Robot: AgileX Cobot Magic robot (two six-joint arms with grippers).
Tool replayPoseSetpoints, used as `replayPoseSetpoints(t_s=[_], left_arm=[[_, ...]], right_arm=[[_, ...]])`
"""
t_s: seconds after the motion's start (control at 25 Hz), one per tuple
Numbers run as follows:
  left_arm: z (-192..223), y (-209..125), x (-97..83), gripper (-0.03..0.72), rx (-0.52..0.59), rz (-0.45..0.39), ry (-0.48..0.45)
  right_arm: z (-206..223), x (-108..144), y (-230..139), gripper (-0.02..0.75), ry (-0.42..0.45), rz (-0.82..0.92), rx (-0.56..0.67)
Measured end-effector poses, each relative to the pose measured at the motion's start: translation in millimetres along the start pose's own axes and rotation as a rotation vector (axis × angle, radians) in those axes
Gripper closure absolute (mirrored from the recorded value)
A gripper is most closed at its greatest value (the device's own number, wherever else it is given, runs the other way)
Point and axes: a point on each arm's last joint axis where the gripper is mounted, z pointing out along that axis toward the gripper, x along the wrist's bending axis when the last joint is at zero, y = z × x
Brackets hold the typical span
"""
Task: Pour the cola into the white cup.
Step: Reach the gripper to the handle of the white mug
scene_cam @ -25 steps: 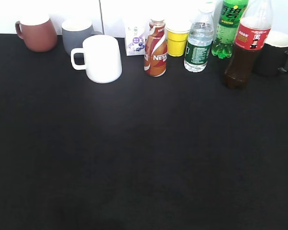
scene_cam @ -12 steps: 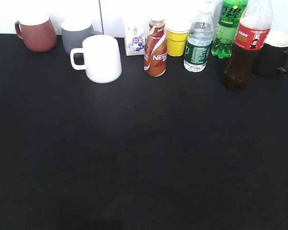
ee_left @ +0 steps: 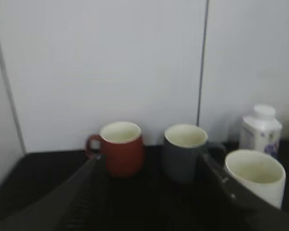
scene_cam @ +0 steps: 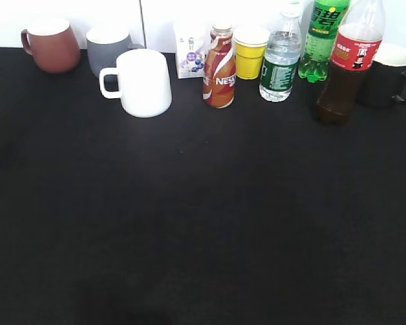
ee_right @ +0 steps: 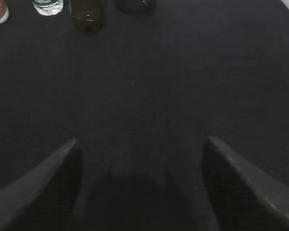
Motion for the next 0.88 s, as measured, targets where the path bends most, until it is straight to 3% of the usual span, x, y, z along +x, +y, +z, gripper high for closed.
replayPoseSetpoints(t_s=[0.28, 0.52, 0.6, 0.88], left_arm=[[78.1, -102.3, -33.2, 0.249, 0.152, 0.015, -0.117], [138.8, -120.6, -41.8, 0.249, 0.127, 0.017, -0.141], [158.2, -124.8, -43.8, 0.25, 0.124, -0.034, -0.139], [208.1, -141.4, -48.7, 0.333, 0.128, -0.048, -0.136]], right_arm=[[0.0, 0.0, 0.0, 0.153, 0.0, 0.0, 0.0], [0.0, 0.0, 0.0, 0.152, 0.0, 0.0, 0.0], [0.0, 0.0, 0.0, 0.152, 0.0, 0.0, 0.0], [0.0, 0.0, 0.0, 0.153, 0.0, 0.0, 0.0]])
